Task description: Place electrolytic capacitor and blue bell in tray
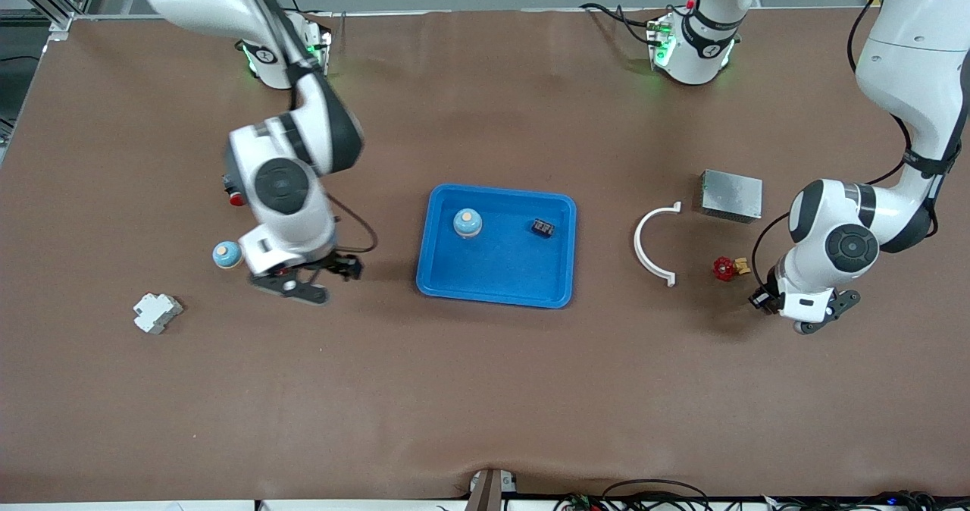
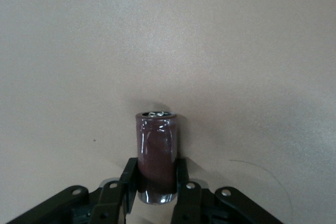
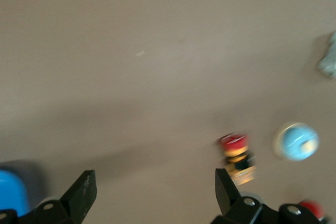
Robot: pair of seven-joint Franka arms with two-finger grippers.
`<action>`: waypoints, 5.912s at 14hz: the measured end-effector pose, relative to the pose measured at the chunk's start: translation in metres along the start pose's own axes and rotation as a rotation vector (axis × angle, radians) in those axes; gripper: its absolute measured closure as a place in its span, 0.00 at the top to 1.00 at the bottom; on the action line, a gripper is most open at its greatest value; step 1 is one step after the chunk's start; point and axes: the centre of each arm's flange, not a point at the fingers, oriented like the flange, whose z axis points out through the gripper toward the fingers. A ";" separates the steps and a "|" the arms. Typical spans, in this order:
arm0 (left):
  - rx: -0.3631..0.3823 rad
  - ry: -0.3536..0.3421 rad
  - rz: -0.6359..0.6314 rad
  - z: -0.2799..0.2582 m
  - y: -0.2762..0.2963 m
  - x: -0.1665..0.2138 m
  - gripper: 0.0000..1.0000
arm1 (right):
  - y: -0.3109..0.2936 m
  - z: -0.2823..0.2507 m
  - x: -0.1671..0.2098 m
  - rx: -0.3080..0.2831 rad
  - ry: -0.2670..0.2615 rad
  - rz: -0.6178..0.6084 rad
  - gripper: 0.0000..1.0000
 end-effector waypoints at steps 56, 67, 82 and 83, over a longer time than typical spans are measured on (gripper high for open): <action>-0.201 -0.174 -0.406 -0.165 0.286 -0.202 0.33 | 0.245 0.204 -0.063 0.180 0.014 -0.074 1.00; -0.147 -0.182 -0.531 -0.113 0.334 -0.286 0.33 | 0.245 0.206 -0.063 0.180 0.011 -0.055 0.63; -0.209 -0.149 -0.572 -0.136 0.327 -0.231 1.00 | 0.163 0.067 0.018 0.193 -0.105 0.022 0.63; -0.220 -0.128 -0.536 -0.151 0.319 -0.217 1.00 | 0.149 0.059 0.017 0.193 -0.103 0.040 0.63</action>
